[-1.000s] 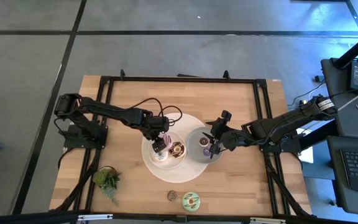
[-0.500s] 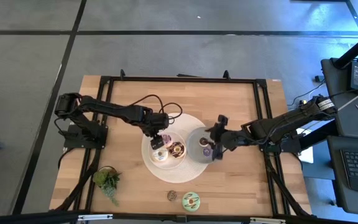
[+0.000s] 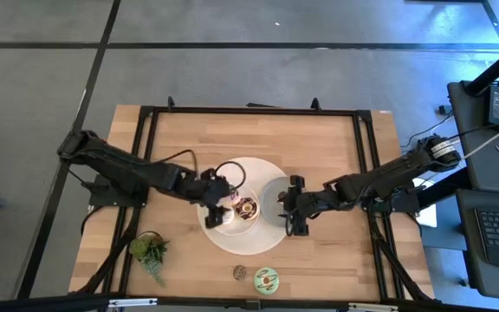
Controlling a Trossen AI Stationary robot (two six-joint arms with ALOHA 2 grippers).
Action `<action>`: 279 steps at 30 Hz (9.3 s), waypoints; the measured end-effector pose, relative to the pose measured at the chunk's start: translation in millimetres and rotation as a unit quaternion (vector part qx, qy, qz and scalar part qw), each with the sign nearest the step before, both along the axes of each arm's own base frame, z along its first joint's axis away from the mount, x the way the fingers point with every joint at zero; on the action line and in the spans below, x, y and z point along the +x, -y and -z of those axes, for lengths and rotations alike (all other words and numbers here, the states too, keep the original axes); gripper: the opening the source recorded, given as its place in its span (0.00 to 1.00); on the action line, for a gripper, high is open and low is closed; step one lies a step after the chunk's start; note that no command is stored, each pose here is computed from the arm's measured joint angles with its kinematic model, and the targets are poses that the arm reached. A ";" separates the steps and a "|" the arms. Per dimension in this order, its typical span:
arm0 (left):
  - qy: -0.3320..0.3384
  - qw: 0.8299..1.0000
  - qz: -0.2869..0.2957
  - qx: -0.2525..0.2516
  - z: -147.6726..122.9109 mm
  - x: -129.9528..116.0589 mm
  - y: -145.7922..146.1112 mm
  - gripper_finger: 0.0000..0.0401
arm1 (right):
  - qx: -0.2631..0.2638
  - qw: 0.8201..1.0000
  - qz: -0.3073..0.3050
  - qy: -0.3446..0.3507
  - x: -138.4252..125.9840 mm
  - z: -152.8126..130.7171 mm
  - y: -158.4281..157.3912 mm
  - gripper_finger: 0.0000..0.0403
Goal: Pick & Place donuts
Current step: Put the small brown donut on the gray plate, then put the big green donut on the white plate
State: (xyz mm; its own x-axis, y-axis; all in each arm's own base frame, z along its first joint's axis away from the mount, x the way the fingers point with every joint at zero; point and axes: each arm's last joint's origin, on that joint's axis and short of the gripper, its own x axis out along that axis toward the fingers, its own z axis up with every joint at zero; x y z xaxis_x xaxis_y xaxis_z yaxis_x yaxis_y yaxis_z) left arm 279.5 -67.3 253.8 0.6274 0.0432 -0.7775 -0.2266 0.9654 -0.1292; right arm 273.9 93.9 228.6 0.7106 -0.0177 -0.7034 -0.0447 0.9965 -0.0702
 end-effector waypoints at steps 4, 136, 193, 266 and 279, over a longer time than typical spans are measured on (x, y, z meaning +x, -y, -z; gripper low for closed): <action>0.073 0.997 -0.009 -0.001 -12.3 -2.9 25.8 0.61 | -0.014 1.000 -0.009 0.023 11.0 6.2 -3.6 0.54; 0.198 0.892 -0.151 0.377 -9.2 30.3 77.8 0.06 | -0.012 0.945 0.142 0.295 46.3 -11.7 -26.4 0.54; 0.212 0.939 -0.141 0.229 1.6 -23.9 118.8 0.46 | 0.271 0.953 0.125 -0.061 -1.4 46.1 50.1 0.01; 0.171 0.957 -0.089 0.215 5.6 -25.4 120.7 0.47 | 0.161 0.984 0.068 0.039 11.9 17.9 23.5 0.23; 0.148 0.973 -0.057 0.167 7.5 -25.0 123.8 0.48 | 0.017 0.983 -0.120 0.135 9.3 0.7 -70.7 0.22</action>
State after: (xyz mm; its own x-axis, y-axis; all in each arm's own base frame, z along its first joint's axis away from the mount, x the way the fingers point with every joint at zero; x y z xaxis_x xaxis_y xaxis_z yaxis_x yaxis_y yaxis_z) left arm 254.5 -191.1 246.3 0.7981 0.3448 -0.4940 -0.3348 0.9356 0.1121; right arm 283.2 164.6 227.9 0.8522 0.1937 -0.4860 -0.2639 0.9613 -0.0795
